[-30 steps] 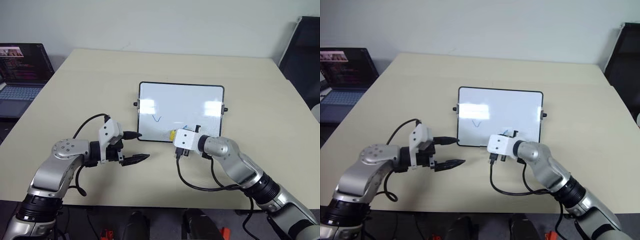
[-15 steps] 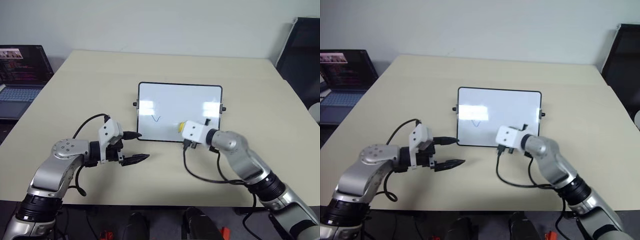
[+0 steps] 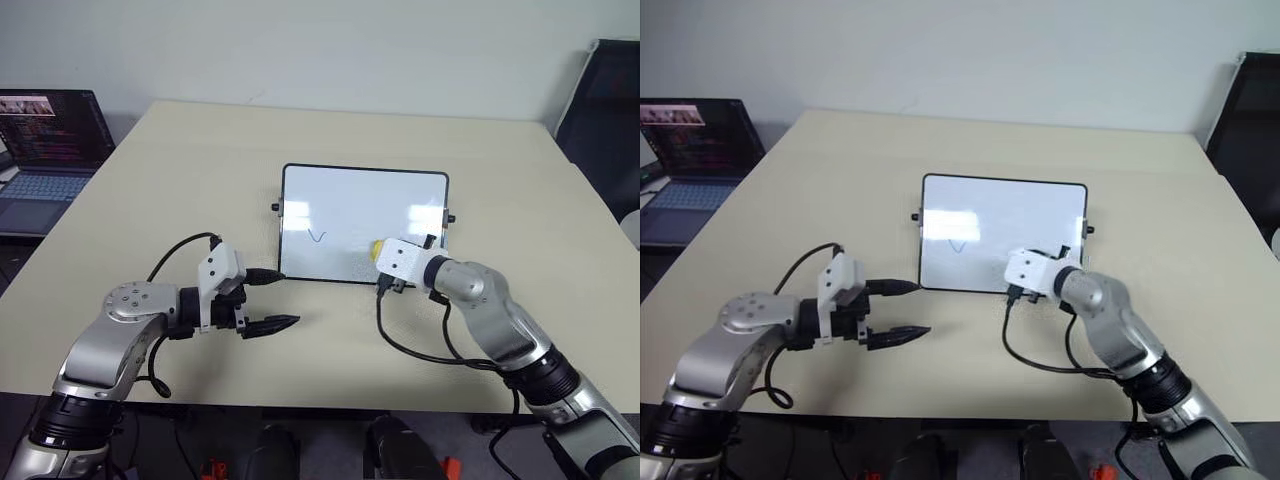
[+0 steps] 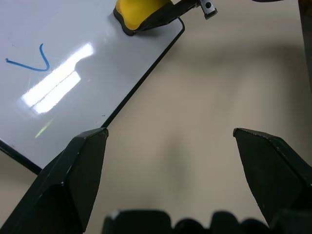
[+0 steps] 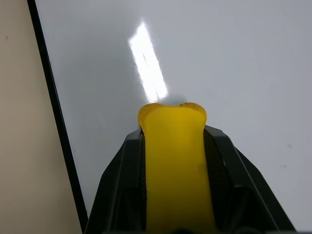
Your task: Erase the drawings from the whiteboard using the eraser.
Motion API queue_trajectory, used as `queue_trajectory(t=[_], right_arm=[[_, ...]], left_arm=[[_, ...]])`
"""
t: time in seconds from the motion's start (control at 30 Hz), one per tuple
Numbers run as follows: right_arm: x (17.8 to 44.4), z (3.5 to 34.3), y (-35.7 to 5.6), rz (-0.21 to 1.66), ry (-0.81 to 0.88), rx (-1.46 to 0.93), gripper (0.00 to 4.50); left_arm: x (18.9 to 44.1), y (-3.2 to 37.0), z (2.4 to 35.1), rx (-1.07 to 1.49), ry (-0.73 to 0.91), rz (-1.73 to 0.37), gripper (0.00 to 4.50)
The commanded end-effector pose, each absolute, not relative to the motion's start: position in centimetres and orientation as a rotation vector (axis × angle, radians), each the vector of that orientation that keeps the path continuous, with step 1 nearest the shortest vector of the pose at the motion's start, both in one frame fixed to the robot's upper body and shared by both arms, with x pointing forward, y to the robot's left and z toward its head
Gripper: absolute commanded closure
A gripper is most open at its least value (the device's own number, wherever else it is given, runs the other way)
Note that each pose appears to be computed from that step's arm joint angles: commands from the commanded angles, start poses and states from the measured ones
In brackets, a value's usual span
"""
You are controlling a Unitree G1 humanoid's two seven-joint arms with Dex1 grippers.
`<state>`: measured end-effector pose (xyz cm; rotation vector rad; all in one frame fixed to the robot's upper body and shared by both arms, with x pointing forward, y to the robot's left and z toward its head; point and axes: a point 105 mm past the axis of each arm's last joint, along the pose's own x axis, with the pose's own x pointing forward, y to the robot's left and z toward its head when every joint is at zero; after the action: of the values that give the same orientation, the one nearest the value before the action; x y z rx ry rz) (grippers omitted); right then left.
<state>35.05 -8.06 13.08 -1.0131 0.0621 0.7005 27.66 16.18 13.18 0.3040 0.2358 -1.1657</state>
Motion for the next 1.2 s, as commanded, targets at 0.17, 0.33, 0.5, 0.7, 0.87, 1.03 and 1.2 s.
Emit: queue_trajectory(t=[0.17,0.33,0.5,0.7,0.87,1.03,1.2], right_arm=[[33.4,11.3,-5.3,0.817,0.081,-1.006,3.28],[33.1,11.2,-4.0,0.829,0.065,-0.985,3.28],[33.5,14.3,-5.8,0.76,0.017,-0.795,3.28],[30.9,16.9,-5.3,0.893,-0.048,-0.595,3.28],[29.2,17.4,-4.5,0.985,-0.062,-0.549,3.28],[28.7,16.5,-4.4,1.008,-0.034,-0.534,3.28],[29.1,16.6,-4.3,1.018,-0.036,-0.524,3.28]], left_arm=[[27.6,16.4,14.4,0.334,0.173,-1.17,0.0],[27.8,16.8,14.1,0.323,0.171,-1.144,0.0],[29.0,18.0,15.2,0.287,0.102,-1.01,0.0],[28.6,19.6,14.9,0.263,0.123,-0.932,0.0],[28.9,20.6,15.5,0.272,0.124,-0.879,0.0],[28.3,20.4,15.9,0.265,0.126,-0.873,0.0],[28.0,20.4,16.1,0.251,0.127,-0.843,0.0]])
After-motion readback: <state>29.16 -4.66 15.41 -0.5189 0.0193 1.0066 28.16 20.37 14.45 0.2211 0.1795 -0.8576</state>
